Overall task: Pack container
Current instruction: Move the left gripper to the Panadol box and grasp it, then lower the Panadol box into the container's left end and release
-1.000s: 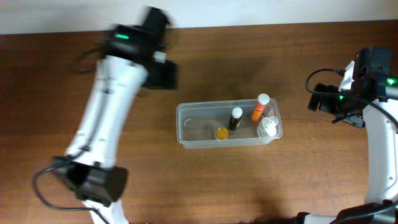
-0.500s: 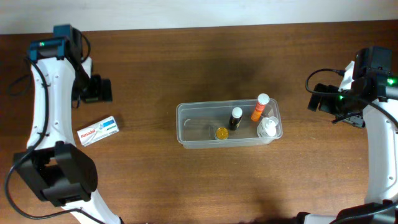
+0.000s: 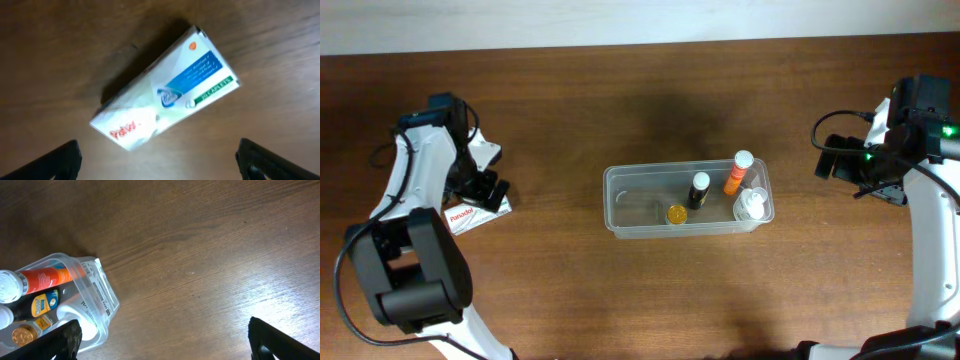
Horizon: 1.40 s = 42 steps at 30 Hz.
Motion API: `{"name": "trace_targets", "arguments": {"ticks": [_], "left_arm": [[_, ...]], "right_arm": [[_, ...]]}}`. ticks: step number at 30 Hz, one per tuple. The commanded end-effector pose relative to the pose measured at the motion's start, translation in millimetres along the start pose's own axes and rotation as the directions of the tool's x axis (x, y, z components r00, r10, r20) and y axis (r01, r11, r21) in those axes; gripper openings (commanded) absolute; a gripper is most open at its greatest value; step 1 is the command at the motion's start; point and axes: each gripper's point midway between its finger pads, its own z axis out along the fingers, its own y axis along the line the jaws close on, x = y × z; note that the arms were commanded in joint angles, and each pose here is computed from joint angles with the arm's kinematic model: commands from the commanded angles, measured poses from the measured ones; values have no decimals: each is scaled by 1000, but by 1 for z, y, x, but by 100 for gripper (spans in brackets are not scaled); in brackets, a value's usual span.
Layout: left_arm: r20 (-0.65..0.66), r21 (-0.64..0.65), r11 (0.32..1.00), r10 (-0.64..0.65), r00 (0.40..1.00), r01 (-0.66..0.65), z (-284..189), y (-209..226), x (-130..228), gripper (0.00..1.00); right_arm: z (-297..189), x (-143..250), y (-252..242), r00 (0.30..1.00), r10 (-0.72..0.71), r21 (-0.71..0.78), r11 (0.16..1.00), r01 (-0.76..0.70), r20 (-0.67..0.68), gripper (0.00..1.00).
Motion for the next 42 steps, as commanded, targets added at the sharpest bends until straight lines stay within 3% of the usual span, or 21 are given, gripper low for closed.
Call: {"name": "trace_targets", "arguments": {"ticks": [1, 16, 18, 19, 26, 30, 38, 42], "left_arm": [[27, -15, 992, 126, 992, -126, 3, 2, -2, 99], [-13, 118, 978, 177, 984, -174, 56, -19, -10, 99], [-16, 120, 980, 165, 986, -162, 56, -19, -10, 89], [-18, 120, 981, 153, 988, -149, 56, -20, -10, 79], [-33, 127, 985, 122, 992, -117, 56, -22, -7, 49], [-26, 118, 987, 114, 993, -110, 51, -26, -14, 44], [36, 65, 997, 35, 999, -37, -10, -33, -49, 42], [201, 29, 997, 67, 977, -74, -84, -60, -79, 42]], "right_arm": [[2, 0, -1, 1000, 3, 1, 1000, -3, -5, 98], [2, 0, -1, 1000, -5, 1, 1000, 5, -4, 98], [2, 0, -1, 1000, -5, 1, 1000, 5, -4, 98], [2, 0, -1, 1000, -5, 1, 1000, 5, -4, 98], [2, 0, -1, 1000, -5, 1, 1000, 5, -4, 98], [2, 0, -1, 1000, -5, 1, 1000, 5, -4, 98], [2, 0, -1, 1000, -5, 1, 1000, 5, -4, 98], [2, 0, -1, 1000, -5, 0, 1000, 5, -4, 98]]}}
